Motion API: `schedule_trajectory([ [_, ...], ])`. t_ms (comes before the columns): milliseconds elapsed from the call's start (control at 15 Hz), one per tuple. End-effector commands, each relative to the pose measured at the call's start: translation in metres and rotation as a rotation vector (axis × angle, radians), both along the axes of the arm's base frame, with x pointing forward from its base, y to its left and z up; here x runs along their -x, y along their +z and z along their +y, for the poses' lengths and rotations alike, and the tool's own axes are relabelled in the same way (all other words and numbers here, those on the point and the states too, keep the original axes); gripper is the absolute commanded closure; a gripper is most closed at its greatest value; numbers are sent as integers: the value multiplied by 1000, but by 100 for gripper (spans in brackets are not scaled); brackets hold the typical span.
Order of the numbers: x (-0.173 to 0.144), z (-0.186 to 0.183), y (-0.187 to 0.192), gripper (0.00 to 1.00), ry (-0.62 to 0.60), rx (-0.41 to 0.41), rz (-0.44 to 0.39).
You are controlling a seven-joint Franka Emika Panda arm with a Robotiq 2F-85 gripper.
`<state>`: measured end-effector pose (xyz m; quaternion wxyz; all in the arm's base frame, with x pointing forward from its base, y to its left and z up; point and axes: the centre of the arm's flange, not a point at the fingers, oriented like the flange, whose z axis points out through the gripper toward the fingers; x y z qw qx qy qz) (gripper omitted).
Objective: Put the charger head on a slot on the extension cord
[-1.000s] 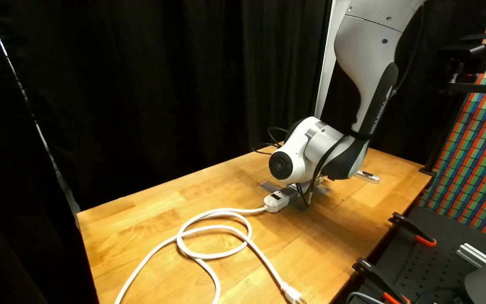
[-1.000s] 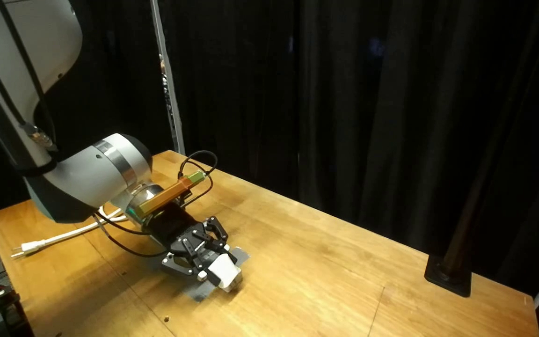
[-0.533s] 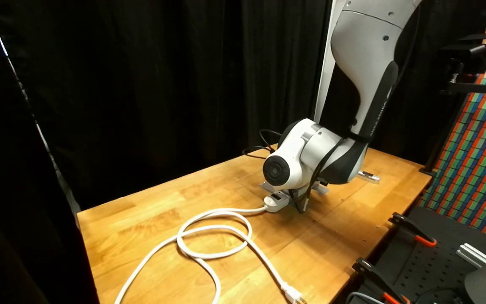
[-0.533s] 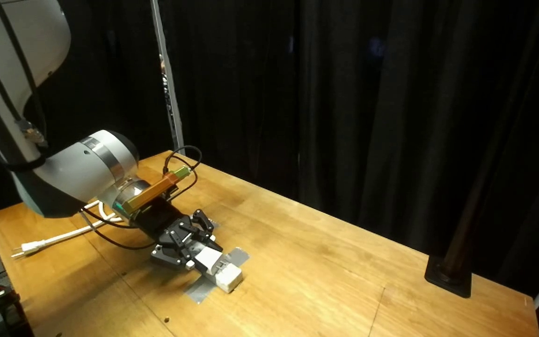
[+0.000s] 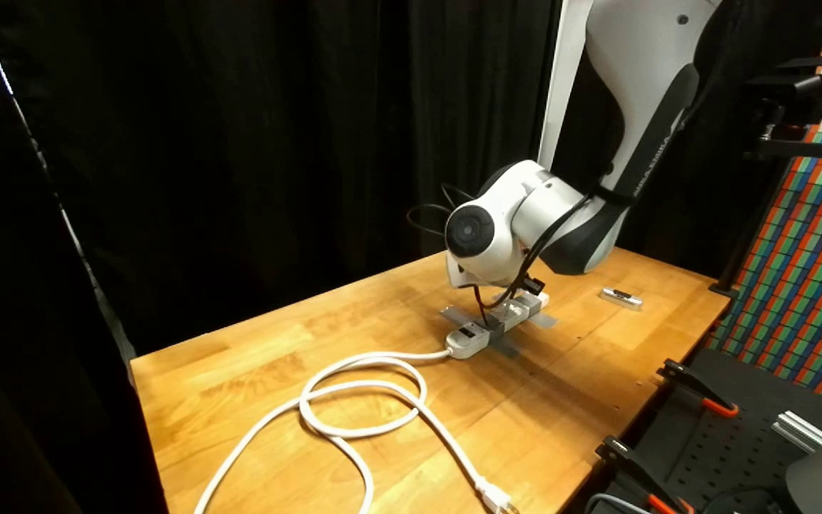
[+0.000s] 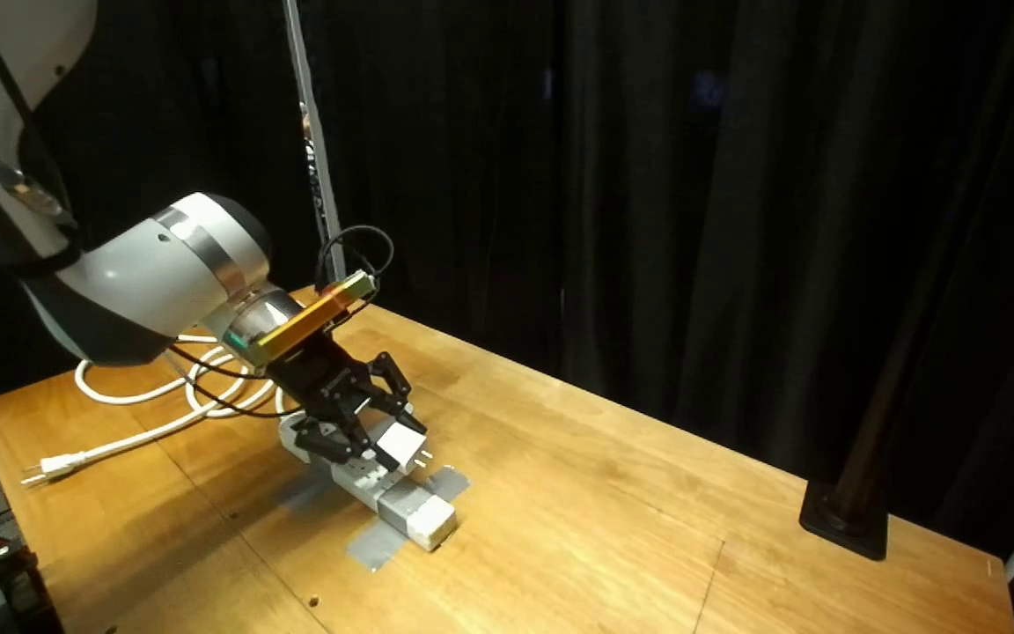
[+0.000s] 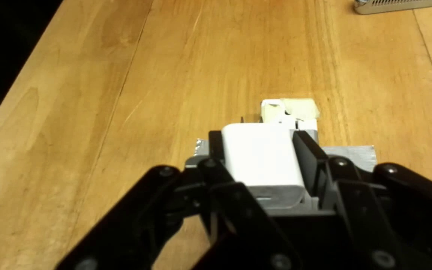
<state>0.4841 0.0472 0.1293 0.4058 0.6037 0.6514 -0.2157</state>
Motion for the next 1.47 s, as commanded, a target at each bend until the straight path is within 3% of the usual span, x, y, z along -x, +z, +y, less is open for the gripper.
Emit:
schedule_trajectory([
  [0, -10, -24, 64, 77, 29, -177, 99],
  [200, -23, -48, 81, 77, 11, -281, 219],
  [333, -19, -62, 86, 77, -23, -299, 279],
  [533, -16, -78, 97, 77, -24, -387, 354],
  [933, -13, -84, 119, 77, 98, -628, 346],
  [1400, -13, -94, 104, 77, 127, -884, 363],
])
